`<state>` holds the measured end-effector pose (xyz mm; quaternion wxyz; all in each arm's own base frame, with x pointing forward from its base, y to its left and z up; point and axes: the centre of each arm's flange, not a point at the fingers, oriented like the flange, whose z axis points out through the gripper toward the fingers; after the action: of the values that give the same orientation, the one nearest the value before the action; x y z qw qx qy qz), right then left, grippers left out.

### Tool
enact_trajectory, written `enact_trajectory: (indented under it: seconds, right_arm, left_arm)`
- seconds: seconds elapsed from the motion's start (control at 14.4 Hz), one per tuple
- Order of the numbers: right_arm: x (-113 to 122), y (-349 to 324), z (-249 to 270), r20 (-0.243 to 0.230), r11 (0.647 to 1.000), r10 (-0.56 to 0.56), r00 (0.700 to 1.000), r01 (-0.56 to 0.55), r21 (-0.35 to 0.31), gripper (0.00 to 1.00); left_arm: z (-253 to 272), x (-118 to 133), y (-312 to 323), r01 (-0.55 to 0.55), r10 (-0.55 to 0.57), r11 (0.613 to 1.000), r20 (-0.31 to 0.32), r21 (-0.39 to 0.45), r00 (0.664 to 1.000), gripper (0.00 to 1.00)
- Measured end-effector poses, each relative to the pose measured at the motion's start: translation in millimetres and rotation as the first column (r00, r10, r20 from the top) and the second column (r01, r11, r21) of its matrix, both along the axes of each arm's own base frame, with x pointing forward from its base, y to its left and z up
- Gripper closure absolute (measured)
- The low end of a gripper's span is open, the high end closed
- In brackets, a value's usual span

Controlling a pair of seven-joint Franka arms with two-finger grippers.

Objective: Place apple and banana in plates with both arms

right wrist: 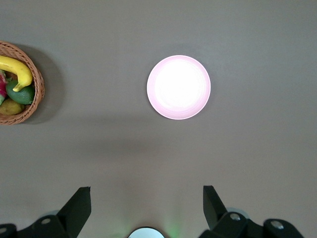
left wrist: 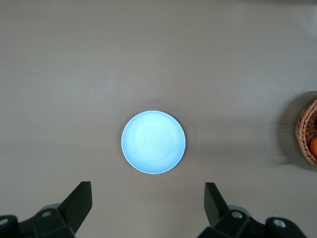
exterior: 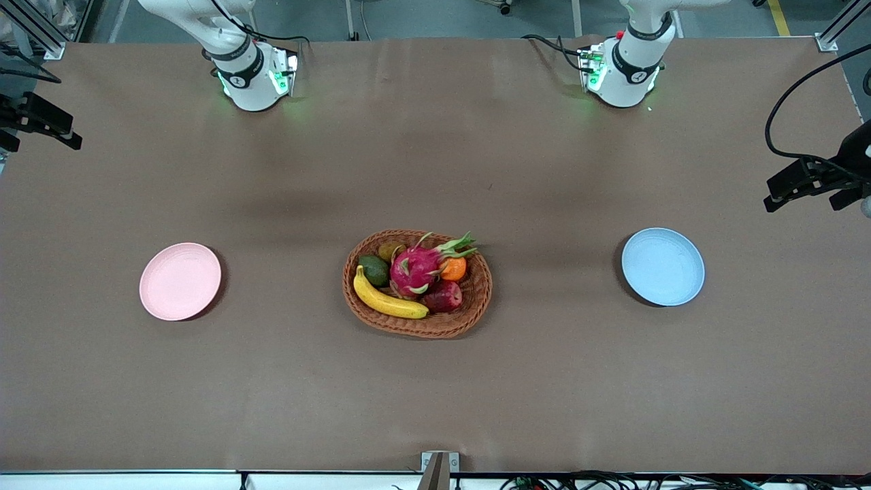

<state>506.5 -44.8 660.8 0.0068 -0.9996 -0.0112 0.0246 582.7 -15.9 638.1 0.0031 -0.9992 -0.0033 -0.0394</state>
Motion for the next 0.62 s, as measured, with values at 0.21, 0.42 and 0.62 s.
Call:
enact_trajectory:
  seconds: [0.21, 0.42, 0.62]
  right_arm:
    - [-0.1, 0.0, 0.0, 0.000, 1.000, 0.000, 1.000, 0.000, 0.000, 0.00]
    - [-0.1, 0.0, 0.0, -0.001, 1.000, 0.000, 1.000, 0.000, 0.000, 0.00]
    - [-0.1, 0.0, 0.0, -0.001, 1.000, 0.000, 1.000, 0.000, 0.000, 0.00]
  left_arm:
    - [0.2, -0.1, 0.0, 0.000, 0.000, 1.000, 0.000, 0.000, 1.000, 0.00]
    - [0.2, -0.1, 0.0, -0.001, 0.001, 1.000, 0.000, 0.000, 1.000, 0.00]
    - [-0.3, -0.5, -2.4, -0.007, 0.007, 1.000, -0.003, -0.001, 1.000, 0.00]
